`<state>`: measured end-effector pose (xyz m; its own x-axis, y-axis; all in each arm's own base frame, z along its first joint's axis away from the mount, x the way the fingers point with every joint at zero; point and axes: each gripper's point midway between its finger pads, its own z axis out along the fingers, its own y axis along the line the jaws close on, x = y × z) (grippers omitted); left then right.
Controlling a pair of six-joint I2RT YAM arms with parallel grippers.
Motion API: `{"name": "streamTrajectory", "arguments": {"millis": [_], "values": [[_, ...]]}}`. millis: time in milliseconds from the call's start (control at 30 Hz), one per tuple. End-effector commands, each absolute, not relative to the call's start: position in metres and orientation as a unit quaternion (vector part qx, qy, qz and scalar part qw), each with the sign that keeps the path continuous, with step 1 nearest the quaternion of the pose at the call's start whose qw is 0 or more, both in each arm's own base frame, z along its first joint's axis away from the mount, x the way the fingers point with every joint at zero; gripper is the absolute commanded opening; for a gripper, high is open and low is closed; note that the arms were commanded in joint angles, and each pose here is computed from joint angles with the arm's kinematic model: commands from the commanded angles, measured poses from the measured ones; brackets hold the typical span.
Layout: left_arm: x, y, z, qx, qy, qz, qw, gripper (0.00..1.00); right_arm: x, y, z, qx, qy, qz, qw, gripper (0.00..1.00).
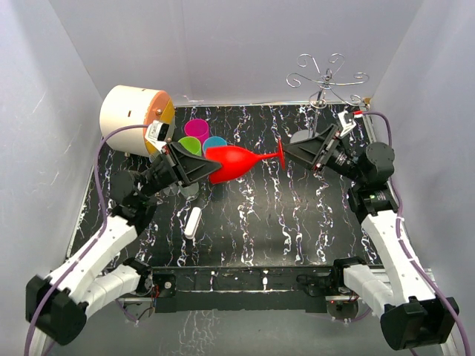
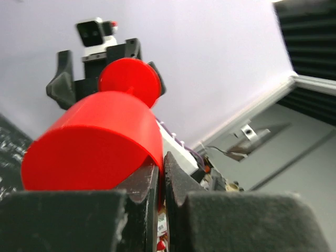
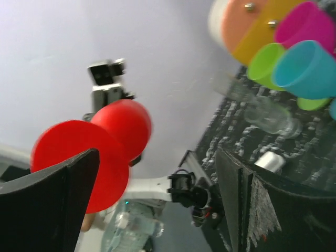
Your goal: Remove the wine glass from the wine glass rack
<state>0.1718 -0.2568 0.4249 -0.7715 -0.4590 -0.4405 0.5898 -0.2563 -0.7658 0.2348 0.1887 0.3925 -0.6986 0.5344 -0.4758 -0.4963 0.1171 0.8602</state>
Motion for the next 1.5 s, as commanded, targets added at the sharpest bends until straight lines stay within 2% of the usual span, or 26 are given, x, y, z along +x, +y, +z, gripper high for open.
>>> {"name": "streamTrajectory", "arguments": {"millis": [0, 133, 267, 433, 600, 700, 800, 1167, 1467], "values": [[0.193, -0.250, 0.369, 0.038, 0.669, -0.641, 0.375, 0.00, 0.257, 0.161, 0.354, 0.001, 0.727, 0.491, 0.480, 0.94], [0.210, -0.218, 0.332, 0.001, 0.777, -0.486, 0.400, 0.00, 0.271, 0.109, 0.341, 0.030, 0.768, 0.312, 0.559, 0.97], [0.209, -0.214, 0.308, -0.001, 0.826, -0.438, 0.355, 0.00, 0.269, 0.077, 0.340, 0.057, 0.771, 0.222, 0.594, 0.98], [0.209, -0.230, 0.282, 0.005, 0.856, -0.409, 0.316, 0.00, 0.267, 0.077, 0.343, 0.053, 0.766, 0.222, 0.601, 0.98], [0.206, -0.236, 0.237, 0.035, 0.917, -0.280, 0.282, 0.00, 0.267, 0.076, 0.348, 0.051, 0.765, 0.218, 0.604, 0.98], [0.215, -0.229, 0.208, 0.056, 0.949, -0.175, 0.257, 0.00, 0.266, 0.075, 0.350, 0.049, 0.763, 0.214, 0.607, 0.98], [0.227, -0.228, 0.190, 0.074, 0.962, -0.112, 0.239, 0.00, 0.265, 0.074, 0.351, 0.048, 0.763, 0.210, 0.610, 0.98], [0.265, -0.231, 0.180, 0.109, 0.963, -0.028, 0.243, 0.00, 0.260, 0.070, 0.352, 0.046, 0.759, 0.194, 0.619, 0.98], [0.278, -0.236, 0.170, 0.121, 0.963, -0.011, 0.242, 0.00, 0.257, 0.066, 0.353, 0.045, 0.756, 0.183, 0.627, 0.98]]}}
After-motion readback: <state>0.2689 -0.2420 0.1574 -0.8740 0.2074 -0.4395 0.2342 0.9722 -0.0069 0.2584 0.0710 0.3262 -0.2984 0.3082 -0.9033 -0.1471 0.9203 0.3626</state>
